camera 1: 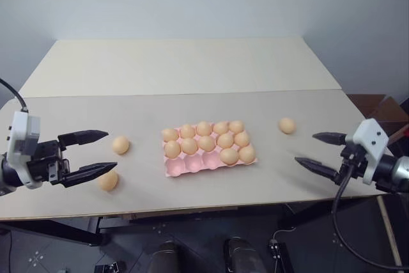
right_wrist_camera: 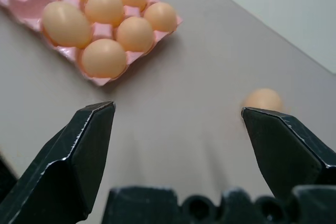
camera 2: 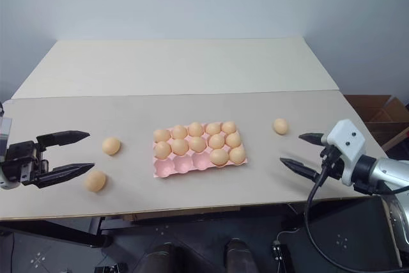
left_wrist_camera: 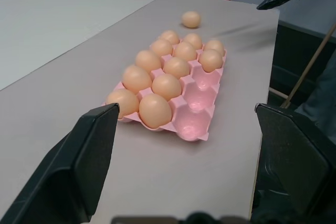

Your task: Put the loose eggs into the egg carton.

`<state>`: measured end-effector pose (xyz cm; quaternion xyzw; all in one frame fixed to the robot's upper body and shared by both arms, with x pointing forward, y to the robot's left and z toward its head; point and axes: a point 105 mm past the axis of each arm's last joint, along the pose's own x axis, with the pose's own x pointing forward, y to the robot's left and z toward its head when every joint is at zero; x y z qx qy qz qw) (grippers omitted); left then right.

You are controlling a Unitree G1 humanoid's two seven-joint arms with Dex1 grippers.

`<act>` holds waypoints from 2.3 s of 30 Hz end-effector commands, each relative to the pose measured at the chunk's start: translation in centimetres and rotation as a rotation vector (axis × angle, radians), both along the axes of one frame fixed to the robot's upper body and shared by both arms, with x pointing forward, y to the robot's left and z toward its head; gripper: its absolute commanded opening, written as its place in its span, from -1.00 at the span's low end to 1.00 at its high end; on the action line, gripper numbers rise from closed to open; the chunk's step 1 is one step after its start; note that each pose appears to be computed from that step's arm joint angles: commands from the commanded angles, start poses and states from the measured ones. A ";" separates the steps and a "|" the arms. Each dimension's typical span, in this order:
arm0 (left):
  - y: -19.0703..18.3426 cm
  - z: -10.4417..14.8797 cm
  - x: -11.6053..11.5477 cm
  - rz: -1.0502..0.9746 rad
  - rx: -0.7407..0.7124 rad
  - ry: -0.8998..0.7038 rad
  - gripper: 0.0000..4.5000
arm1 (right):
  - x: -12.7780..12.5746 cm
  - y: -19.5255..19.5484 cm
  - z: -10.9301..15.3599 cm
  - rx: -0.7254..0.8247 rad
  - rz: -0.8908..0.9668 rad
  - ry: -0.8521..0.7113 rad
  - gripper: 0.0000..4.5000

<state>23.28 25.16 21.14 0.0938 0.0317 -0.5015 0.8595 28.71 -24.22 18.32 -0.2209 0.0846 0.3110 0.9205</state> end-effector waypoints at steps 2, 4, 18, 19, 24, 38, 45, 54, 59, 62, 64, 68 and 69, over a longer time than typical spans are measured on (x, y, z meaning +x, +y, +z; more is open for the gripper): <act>-0.6 0.7 0.5 -0.030 -0.001 -0.045 1.00 | 4.4 -0.1 -0.8 -0.009 -0.206 0.001 0.99; -0.7 0.7 0.7 -0.038 -0.005 -0.046 1.00 | 6.2 -0.1 -1.4 0.017 -0.266 0.032 0.99; -0.9 0.5 0.1 -0.036 0.006 -0.055 1.00 | 13.4 -1.0 -5.5 -0.055 -0.523 0.124 0.83; -0.8 0.5 0.0 -0.033 0.006 -0.056 1.00 | 13.4 -0.9 -5.5 -0.047 -0.519 0.119 0.72; -0.8 0.5 -0.2 -0.026 0.008 -0.058 1.00 | 13.2 0.3 -3.9 0.008 -0.470 0.086 0.00; 0.0 0.9 -0.5 -0.018 0.023 -0.029 1.00 | 2.5 14.7 0.5 0.105 0.160 0.079 -0.14; -0.2 1.1 -0.4 -0.027 0.022 -0.026 1.00 | 0.6 18.2 -2.2 0.061 0.250 0.128 -0.14; -0.2 1.1 -0.4 -0.025 0.021 -0.025 1.00 | 0.3 20.3 -2.7 0.051 0.294 0.131 0.27; -0.2 1.1 -0.5 -0.021 0.022 -0.026 1.00 | 0.2 19.7 -1.1 0.078 0.297 0.101 0.99; 0.3 1.1 -0.5 0.002 0.026 -0.023 1.00 | -0.1 18.1 0.9 0.115 0.294 0.063 0.99; 0.8 1.1 -0.7 0.020 0.030 -0.017 1.00 | -0.2 16.7 2.1 0.131 0.284 0.044 0.99; 2.3 1.1 -1.0 0.079 0.043 -0.013 1.00 | -0.6 11.9 3.4 0.096 0.260 -0.016 0.99; 2.5 1.2 -1.2 0.085 0.040 -0.011 1.00 | -0.8 10.6 3.5 0.072 0.257 -0.031 0.99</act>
